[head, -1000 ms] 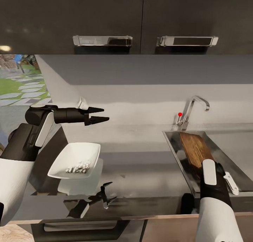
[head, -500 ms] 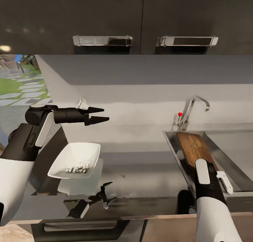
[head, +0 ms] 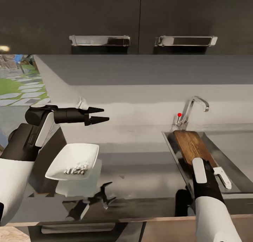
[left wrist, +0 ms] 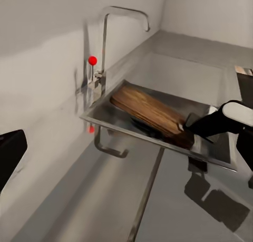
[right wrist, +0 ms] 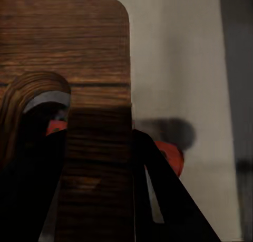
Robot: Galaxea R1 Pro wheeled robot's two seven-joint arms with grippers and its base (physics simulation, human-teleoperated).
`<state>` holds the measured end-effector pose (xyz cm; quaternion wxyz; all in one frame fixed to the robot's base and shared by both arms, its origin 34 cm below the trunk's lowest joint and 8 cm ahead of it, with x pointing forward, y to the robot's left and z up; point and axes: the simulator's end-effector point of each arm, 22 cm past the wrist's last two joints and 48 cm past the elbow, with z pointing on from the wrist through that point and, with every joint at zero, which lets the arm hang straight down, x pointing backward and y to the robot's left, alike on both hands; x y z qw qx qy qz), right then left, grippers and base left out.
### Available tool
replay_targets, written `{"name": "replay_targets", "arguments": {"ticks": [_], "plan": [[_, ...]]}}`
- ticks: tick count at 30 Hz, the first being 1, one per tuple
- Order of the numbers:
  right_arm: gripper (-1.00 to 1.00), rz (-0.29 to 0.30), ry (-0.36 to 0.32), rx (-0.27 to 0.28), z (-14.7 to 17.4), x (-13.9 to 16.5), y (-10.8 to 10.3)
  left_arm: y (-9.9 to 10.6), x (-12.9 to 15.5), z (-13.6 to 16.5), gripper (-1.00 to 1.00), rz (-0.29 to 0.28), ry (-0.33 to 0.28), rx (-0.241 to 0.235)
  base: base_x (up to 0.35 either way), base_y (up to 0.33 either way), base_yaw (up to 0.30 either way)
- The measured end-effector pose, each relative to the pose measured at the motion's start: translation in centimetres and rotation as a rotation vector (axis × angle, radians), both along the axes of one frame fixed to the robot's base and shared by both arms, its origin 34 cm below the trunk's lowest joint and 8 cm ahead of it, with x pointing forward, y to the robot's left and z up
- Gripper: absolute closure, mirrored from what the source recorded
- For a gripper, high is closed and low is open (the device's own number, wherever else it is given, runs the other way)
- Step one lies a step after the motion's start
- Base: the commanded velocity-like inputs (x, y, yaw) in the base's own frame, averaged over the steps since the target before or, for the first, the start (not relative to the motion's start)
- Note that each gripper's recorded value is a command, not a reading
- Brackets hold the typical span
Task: In the kitchen, take the Vidalia onion out of the sink, dice it on the chopping board with the paring knife, put the diced onion into the bowl on the countertop, then place both the paring knife and the chopping board into the sink.
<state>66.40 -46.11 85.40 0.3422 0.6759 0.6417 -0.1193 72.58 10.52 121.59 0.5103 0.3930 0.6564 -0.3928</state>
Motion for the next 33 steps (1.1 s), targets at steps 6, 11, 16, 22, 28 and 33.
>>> {"name": "replay_targets", "arguments": {"ticks": [6, 11, 16, 22, 28, 33], "plan": [[1.0, 0.004, 0.007, -0.018, 0.2, 0.0, -0.2, 0.0, 0.0, 0.0, -1.0, 0.0, 0.0, 0.0, 0.081, -0.105, 0.0], [1.0, 0.006, 0.01, -0.024, 0.3, 0.0, -0.3, 0.0, 0.0, 0.0, -1.0, 0.0, 0.0, 0.0, 0.008, -0.01, 0.0], [1.0, 0.007, 0.021, -0.027, 0.0, -0.2, -0.3, 0.0, 0.0, 0.0, -1.0, 0.0, 0.001, 0.0, 0.0, 0.0, 0.0], [1.0, 0.012, 0.034, -0.026, -0.4, -0.3, -0.1, 0.0, 0.0, 0.0, -1.0, 0.0, 0.001, 0.0, 0.0, 0.0, 0.0], [1.0, 0.015, 0.075, -0.021, -1.8, -1.0, -0.3, 0.0, 0.0, 0.0, -1.0, 0.001, 0.001, 0.0, 0.0, 0.0, 0.0], [1.0, -0.005, 0.09, -0.037, -2.2, -1.6, -1.5, 0.0, 0.0, 0.0, -1.0, 0.001, 0.001, 0.0, 0.0, 0.0, 0.0]]}}
